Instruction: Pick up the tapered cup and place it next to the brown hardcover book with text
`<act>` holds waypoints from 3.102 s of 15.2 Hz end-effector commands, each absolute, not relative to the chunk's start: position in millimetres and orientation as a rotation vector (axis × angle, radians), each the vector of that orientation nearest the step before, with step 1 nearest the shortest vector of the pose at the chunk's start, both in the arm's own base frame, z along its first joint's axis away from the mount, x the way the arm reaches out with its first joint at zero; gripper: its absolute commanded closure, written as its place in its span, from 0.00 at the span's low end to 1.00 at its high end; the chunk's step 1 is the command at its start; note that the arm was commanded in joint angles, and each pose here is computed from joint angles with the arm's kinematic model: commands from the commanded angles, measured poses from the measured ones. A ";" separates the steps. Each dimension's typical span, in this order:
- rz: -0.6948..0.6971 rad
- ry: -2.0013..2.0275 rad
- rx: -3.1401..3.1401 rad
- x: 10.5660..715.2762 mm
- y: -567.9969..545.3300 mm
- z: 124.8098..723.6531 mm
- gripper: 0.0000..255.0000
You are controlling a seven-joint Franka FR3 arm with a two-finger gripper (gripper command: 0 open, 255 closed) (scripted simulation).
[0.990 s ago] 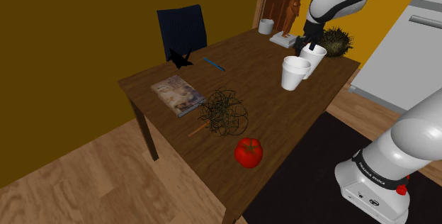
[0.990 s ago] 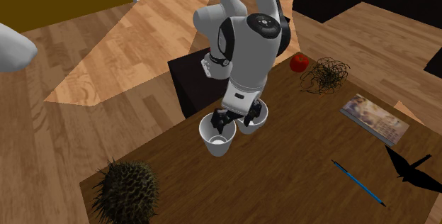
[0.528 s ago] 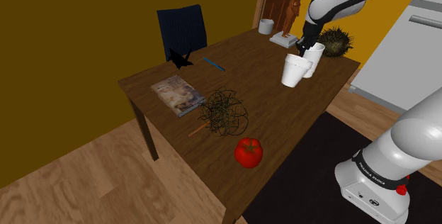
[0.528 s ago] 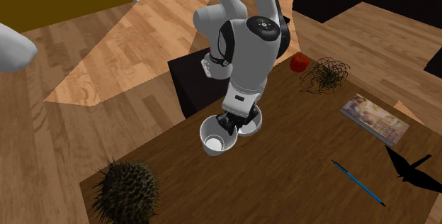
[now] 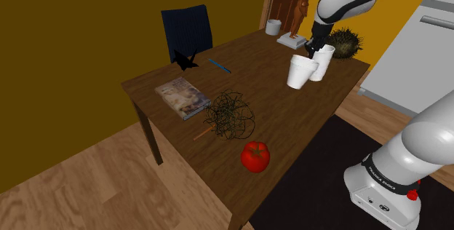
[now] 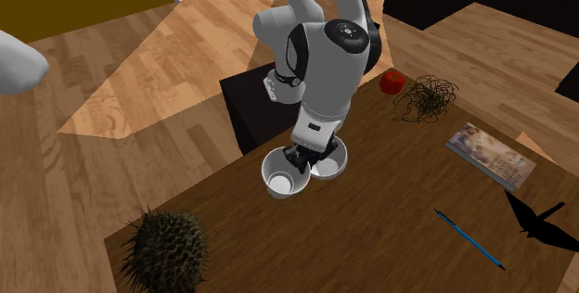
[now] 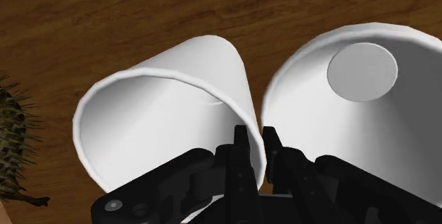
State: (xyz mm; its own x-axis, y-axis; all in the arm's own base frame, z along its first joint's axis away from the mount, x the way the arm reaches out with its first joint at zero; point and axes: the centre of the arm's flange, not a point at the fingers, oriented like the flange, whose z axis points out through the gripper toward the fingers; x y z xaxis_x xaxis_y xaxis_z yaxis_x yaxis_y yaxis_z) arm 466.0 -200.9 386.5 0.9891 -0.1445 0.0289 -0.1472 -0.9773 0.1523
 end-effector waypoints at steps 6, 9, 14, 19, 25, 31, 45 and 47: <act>-0.001 -0.217 2.984 463.5 -199.7 418.3 1.00; -0.001 -0.217 2.984 463.5 -199.7 434.1 1.00; -0.001 -0.217 2.984 463.5 -199.7 460.5 1.00; -0.001 -0.217 2.984 463.5 -199.7 486.9 1.00; -0.001 -0.217 2.984 463.5 -199.7 518.6 1.00; -0.001 -0.217 2.984 463.5 -199.7 550.3 1.00; -0.001 -0.217 2.984 478.6 -163.1 606.2 1.00; -0.001 -0.217 2.984 488.7 -138.7 606.3 1.00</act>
State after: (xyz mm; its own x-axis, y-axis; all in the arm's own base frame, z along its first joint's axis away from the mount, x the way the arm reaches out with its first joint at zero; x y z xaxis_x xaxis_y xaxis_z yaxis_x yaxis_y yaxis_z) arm 483.3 -153.3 608.0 0.9897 -0.1431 0.0099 -0.1430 -0.9785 0.1487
